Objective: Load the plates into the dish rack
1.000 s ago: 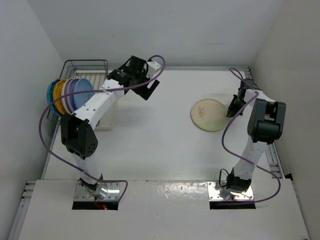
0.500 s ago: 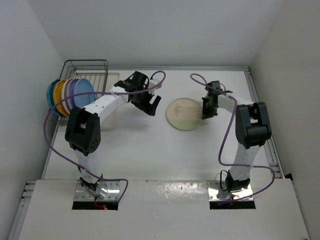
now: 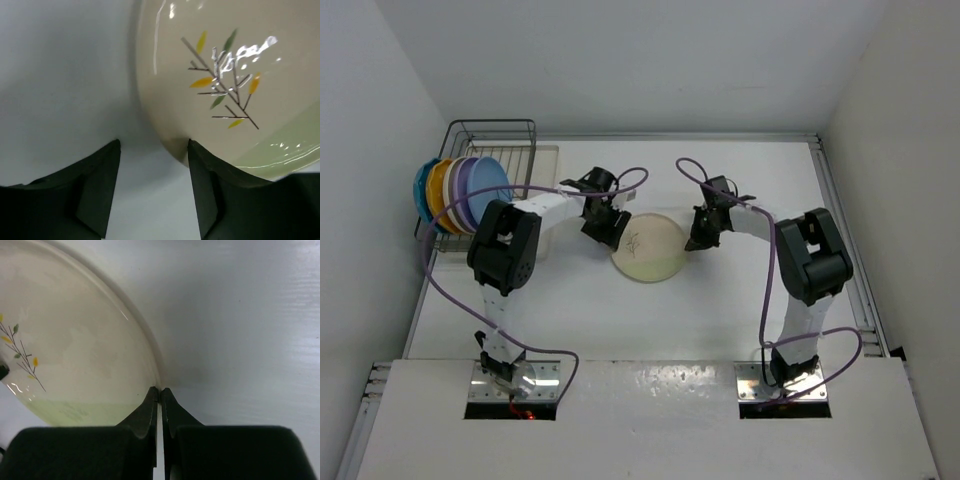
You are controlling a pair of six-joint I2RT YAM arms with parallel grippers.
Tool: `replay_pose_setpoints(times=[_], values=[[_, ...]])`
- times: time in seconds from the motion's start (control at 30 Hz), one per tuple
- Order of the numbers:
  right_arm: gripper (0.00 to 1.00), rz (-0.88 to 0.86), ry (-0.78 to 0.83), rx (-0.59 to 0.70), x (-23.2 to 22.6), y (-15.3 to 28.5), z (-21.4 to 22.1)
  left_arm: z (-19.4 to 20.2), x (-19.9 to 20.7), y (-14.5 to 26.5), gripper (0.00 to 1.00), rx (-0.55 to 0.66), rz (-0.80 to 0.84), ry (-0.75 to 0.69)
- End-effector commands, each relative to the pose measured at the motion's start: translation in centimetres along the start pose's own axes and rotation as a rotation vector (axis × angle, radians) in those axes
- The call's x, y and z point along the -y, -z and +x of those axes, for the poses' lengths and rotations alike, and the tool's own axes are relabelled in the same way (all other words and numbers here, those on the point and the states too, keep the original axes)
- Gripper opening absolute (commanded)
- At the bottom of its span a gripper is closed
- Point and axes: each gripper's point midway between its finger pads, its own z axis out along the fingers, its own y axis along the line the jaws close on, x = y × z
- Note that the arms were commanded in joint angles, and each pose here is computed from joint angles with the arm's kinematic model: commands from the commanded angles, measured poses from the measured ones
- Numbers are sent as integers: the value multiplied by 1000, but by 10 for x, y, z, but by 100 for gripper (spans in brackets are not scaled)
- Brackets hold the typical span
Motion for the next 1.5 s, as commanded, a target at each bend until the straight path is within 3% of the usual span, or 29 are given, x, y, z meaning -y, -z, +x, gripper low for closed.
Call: replay_pose_setpoints(times=[0.0, 0.1, 0.13, 0.23, 0.27, 0.33, 0.5, 0.57, 0.6, 0.67, 1.07, 1.47], values=[[0, -15, -58, 26, -5, 3, 6, 16, -21, -4, 61, -35, -48, 52], [0, -24, -54, 36, -10, 3, 7, 26, -9, -14, 49, -65, 28, 71], [0, -27, -54, 35, -11, 2, 7, 26, -3, -15, 40, -66, 41, 63], [0, -40, -38, 34, -17, 3, 11, 34, 5, -30, 24, -101, 102, 76], [0, -40, -35, 30, -17, 1, 13, 34, 8, -31, 11, -110, 123, 79], [0, -49, -27, 34, -19, 3, 14, 38, 17, -35, 0, -121, 176, 88], [2, -85, -6, 58, -24, 11, 13, 11, 0, -9, 0, -67, 112, 60], [41, -108, 26, 59, -26, 16, 11, -24, -18, 26, 0, 33, -11, 5], [74, -115, 41, 56, -26, 17, 11, -39, -29, 43, 0, 79, -85, -25], [98, -145, 61, 53, -29, 23, 8, -62, -30, 77, 0, 166, -147, -87], [100, -156, 79, 141, -16, 55, -18, -95, -65, 190, 0, 185, -734, -285], [100, -132, 38, 189, 5, 67, -17, -112, -71, 256, 0, 201, -1037, -331]])
